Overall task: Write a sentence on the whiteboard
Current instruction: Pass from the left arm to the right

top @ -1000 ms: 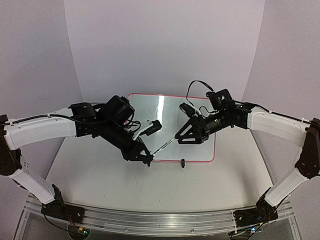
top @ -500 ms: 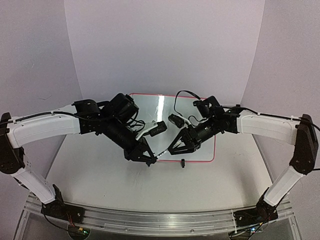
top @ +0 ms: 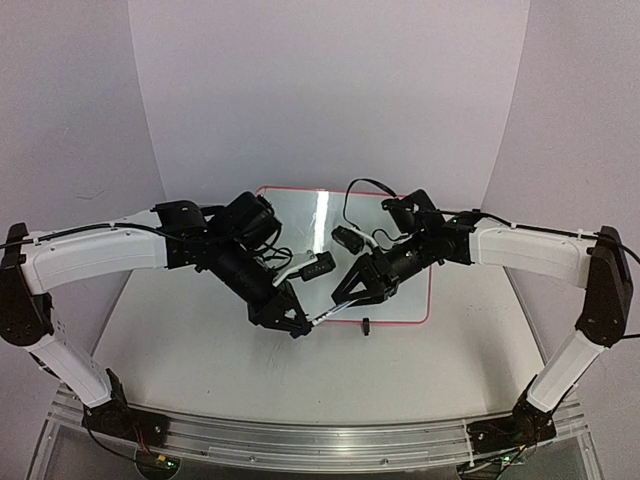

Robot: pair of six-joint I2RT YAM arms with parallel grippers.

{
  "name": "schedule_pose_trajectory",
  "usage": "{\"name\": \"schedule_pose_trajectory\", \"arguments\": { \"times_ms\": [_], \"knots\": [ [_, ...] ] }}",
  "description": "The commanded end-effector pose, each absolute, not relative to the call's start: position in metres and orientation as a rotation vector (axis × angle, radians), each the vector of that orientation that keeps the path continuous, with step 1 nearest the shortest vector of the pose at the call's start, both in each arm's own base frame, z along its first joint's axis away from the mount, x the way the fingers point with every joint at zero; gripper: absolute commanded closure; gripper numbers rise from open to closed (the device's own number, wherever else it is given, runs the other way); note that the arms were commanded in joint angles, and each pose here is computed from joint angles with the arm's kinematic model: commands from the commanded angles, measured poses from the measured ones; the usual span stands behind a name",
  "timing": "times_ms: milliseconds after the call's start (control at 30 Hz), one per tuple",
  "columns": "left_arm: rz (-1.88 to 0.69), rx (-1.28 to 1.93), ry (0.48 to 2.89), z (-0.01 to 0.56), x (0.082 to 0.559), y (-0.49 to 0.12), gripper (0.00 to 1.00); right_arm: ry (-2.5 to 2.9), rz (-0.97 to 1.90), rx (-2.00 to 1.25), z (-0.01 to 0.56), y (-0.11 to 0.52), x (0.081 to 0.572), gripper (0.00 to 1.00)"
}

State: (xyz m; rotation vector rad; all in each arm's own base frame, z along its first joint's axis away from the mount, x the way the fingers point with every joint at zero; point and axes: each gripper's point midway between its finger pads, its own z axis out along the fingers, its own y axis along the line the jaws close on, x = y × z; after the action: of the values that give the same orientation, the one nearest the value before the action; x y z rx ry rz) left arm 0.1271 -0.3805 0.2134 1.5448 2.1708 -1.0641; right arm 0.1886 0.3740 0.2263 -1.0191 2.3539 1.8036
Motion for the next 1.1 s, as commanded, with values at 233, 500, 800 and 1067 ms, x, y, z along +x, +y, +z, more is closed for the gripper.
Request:
{"name": "schedule_pose_trajectory", "arguments": {
  "times_ms": [233,500,800,1067],
  "knots": [
    [-1.085,1.598,2.123,0.227,0.127,-0.389,1.0,2.284,1.82,-1.089,0.241,0.382,0.182,0.59],
    [-1.065,1.609,2.138,0.222,0.13,-0.391,1.0,2.296,1.804,-1.101,0.237,0.385,0.18,0.62],
    [-1.054,1.603,2.123,0.225,0.133,-0.394,1.0,2.305,1.801,-1.136,0.232,0.388,0.172,0.62],
    [-1.052,1.615,2.131,0.222,0.134,-0.396,1.0,2.3,1.799,-1.147,0.234,0.389,0.17,0.67]
  ]
}}
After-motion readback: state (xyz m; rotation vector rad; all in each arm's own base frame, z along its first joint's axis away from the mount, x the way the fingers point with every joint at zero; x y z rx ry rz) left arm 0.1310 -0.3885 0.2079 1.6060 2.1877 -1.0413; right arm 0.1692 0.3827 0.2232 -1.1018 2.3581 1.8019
